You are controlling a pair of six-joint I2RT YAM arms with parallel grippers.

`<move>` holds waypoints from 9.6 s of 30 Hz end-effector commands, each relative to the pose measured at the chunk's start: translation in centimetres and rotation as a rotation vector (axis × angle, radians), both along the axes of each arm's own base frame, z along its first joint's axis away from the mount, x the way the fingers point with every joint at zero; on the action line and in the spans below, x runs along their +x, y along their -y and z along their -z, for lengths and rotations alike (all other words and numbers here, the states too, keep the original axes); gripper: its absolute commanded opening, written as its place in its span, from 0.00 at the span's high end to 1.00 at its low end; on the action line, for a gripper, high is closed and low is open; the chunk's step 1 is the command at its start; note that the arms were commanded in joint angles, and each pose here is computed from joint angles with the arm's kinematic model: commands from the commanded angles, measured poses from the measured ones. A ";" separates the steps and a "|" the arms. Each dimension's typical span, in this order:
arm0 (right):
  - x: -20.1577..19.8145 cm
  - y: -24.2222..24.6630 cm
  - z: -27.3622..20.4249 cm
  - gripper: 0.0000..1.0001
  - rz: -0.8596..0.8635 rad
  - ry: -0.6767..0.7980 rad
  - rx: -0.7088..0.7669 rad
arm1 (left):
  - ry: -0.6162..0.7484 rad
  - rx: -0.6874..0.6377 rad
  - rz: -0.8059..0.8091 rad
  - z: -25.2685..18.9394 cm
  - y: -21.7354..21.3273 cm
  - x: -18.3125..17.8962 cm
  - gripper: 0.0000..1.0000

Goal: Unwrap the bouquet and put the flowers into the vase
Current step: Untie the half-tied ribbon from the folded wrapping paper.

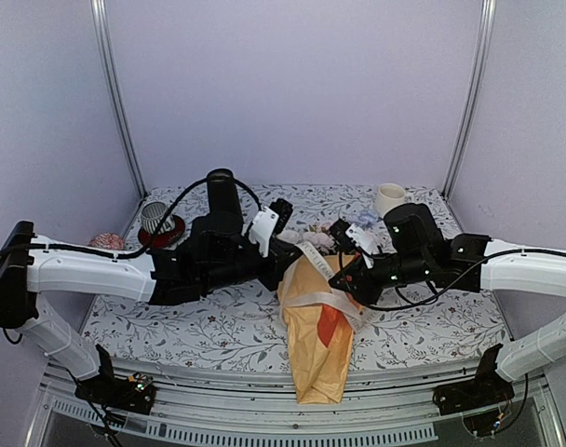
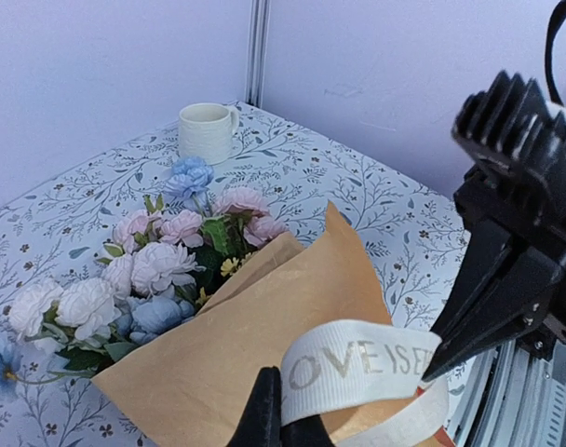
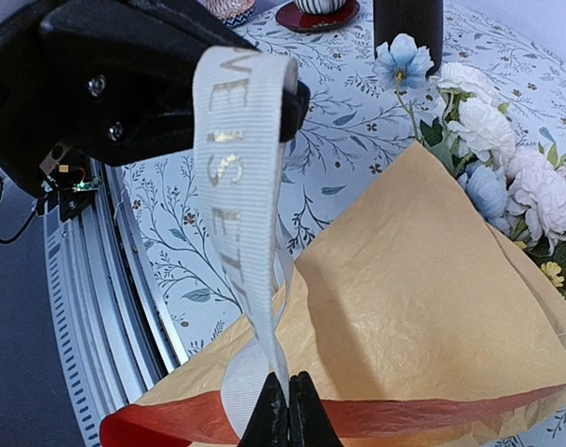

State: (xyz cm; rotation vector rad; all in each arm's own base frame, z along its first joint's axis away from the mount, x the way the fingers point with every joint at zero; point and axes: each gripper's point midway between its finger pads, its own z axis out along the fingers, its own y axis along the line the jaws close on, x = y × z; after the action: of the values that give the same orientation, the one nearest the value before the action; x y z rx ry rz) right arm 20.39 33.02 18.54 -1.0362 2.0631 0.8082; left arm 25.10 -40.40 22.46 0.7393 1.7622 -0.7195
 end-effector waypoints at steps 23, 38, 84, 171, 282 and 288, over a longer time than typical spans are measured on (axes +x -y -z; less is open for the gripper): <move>3.7 -3.2 -9.7 0.96 0.069 0.118 0.151 | -0.062 -0.164 0.098 -0.7 2.3 -7.0 0.61; 3.1 -3.1 -10.5 0.96 0.049 0.109 0.189 | -0.139 -0.239 0.183 1.0 5.8 -5.4 0.54; 0.4 -0.9 -1.2 0.53 0.006 -0.005 0.053 | -0.103 -0.484 0.173 -7.9 -1.8 -2.4 1.00; 3.3 -4.8 -15.2 0.96 0.002 0.169 0.370 | -0.179 -0.426 0.314 -1.9 2.2 -5.9 0.36; 6.6 4.3 -7.1 0.96 0.437 0.175 -0.094 | -0.137 -0.216 -0.729 -3.4 -30.8 7.5 1.00; 9.1 13.3 -8.4 0.95 0.725 0.194 0.112 | -0.144 -0.219 -0.759 -3.2 -31.4 7.6 1.00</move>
State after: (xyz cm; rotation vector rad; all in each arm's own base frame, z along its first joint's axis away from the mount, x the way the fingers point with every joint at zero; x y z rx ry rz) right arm 27.73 23.71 24.38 -0.5171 2.1095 0.3686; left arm 32.67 -10.09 26.49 -0.1031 1.8465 -0.4643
